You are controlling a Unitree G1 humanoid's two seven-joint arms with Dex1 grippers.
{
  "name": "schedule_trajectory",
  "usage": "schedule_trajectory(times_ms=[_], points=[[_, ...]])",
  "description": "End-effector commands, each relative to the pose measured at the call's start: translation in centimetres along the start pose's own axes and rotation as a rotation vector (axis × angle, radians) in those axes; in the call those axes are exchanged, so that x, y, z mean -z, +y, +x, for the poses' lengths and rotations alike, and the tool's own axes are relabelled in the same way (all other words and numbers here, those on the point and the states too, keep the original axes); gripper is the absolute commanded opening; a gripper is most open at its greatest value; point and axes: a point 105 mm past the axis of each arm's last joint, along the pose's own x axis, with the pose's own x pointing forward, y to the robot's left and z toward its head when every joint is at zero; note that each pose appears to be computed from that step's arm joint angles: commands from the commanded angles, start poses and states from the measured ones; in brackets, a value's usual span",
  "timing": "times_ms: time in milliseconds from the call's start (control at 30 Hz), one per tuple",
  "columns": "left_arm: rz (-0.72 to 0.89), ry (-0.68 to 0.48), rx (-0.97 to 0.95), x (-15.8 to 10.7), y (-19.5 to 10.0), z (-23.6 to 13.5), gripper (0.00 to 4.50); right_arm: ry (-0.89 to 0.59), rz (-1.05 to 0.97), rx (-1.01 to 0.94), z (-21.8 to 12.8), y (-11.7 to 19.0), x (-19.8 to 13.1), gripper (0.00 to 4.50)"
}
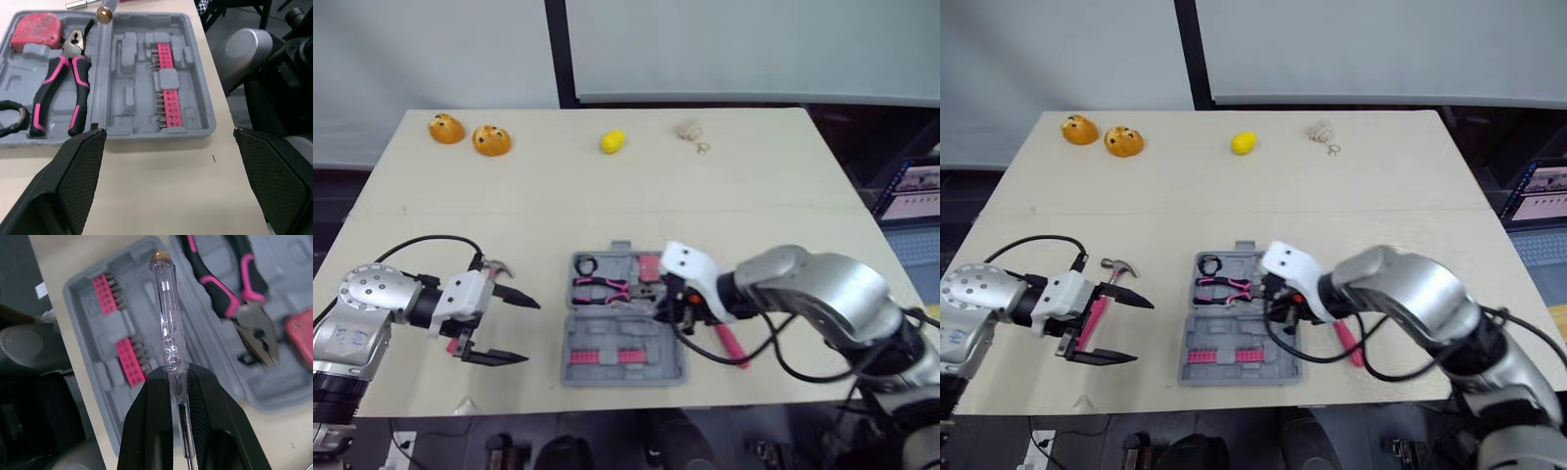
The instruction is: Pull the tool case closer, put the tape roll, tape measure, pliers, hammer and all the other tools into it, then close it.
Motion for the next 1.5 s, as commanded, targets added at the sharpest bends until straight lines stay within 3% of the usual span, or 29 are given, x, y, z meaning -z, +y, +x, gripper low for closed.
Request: schedule_trajectory(times_ms=[33,667,1500], points=[[0.027,0.001,-0.005,-0.3,0.1,-0.2,4.5,0.056,-0.042,-0.006,1.3,0.1,-0.2,0.02],[0.024,0.009,-0.015,0.2,0.3,0.2,4.5,0.128,-0.165,-0.025,7.2,-0.6,-2.3,0.02],[0.031,-0.015,-0.027,-0.2,0.3,0.7,4.5,0.131,-0.236,-0.035,8.4,-0.6,-3.2,0.02]])
